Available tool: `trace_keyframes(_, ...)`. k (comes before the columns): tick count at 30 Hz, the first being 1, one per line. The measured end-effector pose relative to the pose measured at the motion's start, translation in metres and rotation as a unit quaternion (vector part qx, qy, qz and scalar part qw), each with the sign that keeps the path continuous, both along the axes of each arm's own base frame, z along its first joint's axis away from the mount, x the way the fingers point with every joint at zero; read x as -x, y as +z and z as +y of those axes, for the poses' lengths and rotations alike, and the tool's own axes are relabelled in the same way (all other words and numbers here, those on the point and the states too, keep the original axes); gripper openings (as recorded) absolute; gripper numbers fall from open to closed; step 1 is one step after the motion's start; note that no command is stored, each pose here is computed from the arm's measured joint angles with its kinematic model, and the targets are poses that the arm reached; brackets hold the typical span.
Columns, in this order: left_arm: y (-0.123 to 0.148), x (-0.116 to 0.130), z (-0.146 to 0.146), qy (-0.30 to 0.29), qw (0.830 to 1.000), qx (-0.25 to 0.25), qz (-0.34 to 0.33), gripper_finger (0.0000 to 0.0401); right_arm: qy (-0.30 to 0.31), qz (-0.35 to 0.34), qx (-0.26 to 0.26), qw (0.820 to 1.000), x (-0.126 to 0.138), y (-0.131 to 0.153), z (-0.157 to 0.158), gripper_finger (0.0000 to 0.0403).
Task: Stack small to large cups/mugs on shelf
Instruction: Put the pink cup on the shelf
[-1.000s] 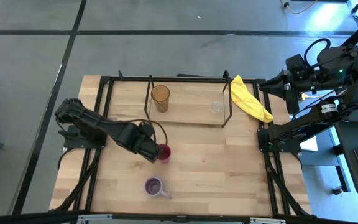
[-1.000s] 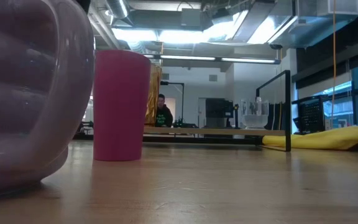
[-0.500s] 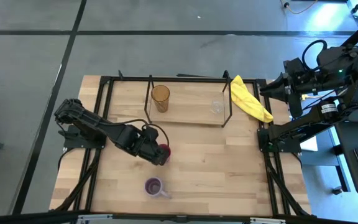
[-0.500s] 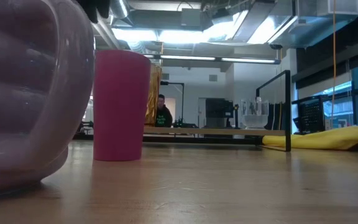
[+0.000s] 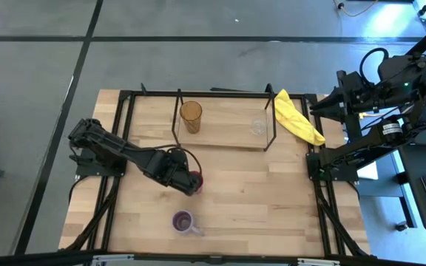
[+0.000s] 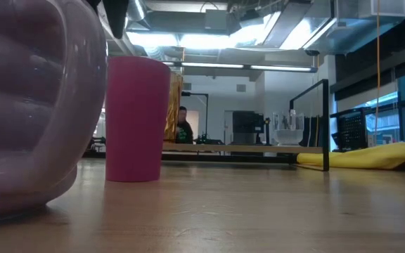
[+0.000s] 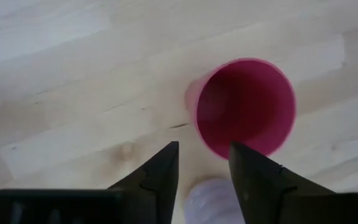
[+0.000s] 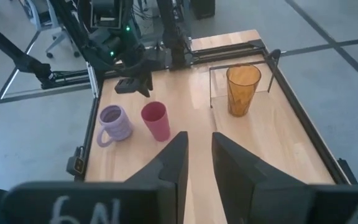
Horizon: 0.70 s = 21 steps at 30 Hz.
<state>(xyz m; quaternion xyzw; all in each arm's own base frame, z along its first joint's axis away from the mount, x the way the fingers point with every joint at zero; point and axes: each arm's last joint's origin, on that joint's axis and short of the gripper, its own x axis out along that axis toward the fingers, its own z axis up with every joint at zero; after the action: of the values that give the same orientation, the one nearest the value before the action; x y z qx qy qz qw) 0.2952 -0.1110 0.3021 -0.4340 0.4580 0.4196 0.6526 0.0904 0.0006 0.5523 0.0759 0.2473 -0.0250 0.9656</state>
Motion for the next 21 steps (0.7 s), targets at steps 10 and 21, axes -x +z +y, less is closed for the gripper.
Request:
trace_keyframes(10,-0.015,-0.013,0.008,0.019,1.000,-0.006,0.020,0.0140,0.004,0.000,0.006,1.000,0.000,0.000,0.000,0.0074)
trace_keyframes(21,-0.035,-0.026,-0.001,0.011,0.999,0.002,0.043,0.0140,0.004,-0.002,0.007,1.000,0.002,0.000,0.000,0.0074)
